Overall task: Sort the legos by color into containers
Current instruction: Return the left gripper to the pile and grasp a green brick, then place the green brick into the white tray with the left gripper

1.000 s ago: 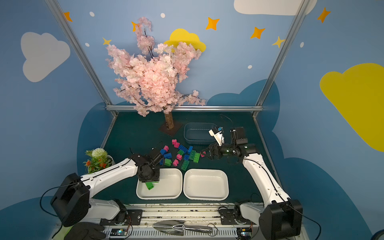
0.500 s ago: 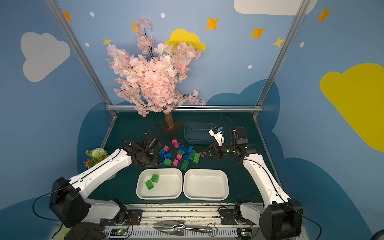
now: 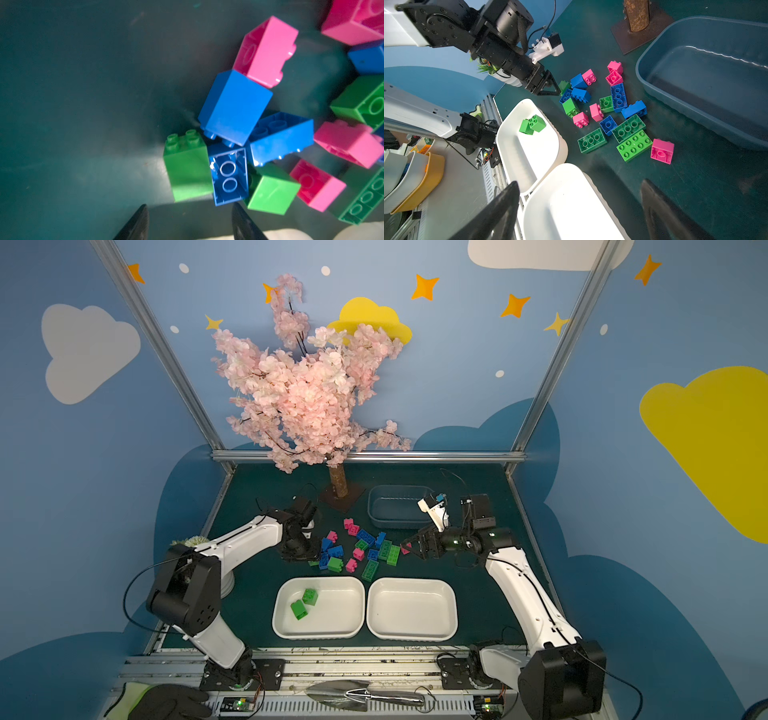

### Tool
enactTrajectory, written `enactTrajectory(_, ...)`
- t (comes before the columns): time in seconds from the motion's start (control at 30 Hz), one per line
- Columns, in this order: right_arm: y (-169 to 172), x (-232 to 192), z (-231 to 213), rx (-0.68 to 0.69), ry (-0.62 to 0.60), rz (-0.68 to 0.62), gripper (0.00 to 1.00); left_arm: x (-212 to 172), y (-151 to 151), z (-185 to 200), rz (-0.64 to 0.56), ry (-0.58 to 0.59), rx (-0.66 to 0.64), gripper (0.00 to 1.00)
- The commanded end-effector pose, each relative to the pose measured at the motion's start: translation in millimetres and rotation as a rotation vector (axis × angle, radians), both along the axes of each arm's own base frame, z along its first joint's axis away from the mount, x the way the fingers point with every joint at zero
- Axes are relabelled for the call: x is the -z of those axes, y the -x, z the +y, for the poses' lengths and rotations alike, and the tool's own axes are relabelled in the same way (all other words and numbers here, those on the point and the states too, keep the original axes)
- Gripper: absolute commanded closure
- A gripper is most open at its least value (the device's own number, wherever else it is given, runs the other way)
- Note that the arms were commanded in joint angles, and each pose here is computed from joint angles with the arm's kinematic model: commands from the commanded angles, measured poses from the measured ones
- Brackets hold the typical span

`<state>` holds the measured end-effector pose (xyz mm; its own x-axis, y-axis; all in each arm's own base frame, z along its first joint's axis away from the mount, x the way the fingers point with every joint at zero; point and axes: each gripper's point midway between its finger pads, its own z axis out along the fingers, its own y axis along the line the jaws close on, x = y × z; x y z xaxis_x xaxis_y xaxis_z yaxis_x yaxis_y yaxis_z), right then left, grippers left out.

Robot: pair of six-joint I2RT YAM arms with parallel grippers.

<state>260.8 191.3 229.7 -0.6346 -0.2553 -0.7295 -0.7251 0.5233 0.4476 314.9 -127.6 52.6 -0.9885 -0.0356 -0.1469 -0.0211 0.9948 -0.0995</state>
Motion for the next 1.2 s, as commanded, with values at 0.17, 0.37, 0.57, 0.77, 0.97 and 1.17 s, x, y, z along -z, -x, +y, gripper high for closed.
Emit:
enactTrajectory(0.17, 1.0, 0.1, -1.0, 0.001, 0.008, -0.005, 0.10, 10.3, -18.7, 7.9, -0.028, -0.010, -0.013, 0.43)
enactTrajectory(0.37, 1.7, 0.4, -2.3, 0.009, 0.009, -0.003, 0.10, 5.8, -20.4, 12.4, -0.034, -0.016, 0.001, 0.45)
enactTrajectory(0.57, 1.9, -0.3, -2.0, 0.012, 0.004, 0.000, 0.10, 15.8, -14.2, 18.1, -0.011, -0.047, 0.015, 0.47)
enactTrajectory(0.77, 2.9, 0.9, -2.6, 0.010, 0.009, 0.002, 0.10, 24.9, -11.6, 18.4, 0.012, -0.057, 0.037, 0.49)
enactTrajectory(0.97, 3.4, -1.5, -2.8, 0.012, 0.009, -0.001, 0.10, 39.6, -10.7, 10.5, 0.036, -0.042, 0.039, 0.53)
enactTrajectory(1.17, 5.7, -0.3, -4.1, 0.012, 0.015, 0.001, 0.10, 30.5, -13.8, 11.3, 0.012, -0.043, 0.034, 0.75)
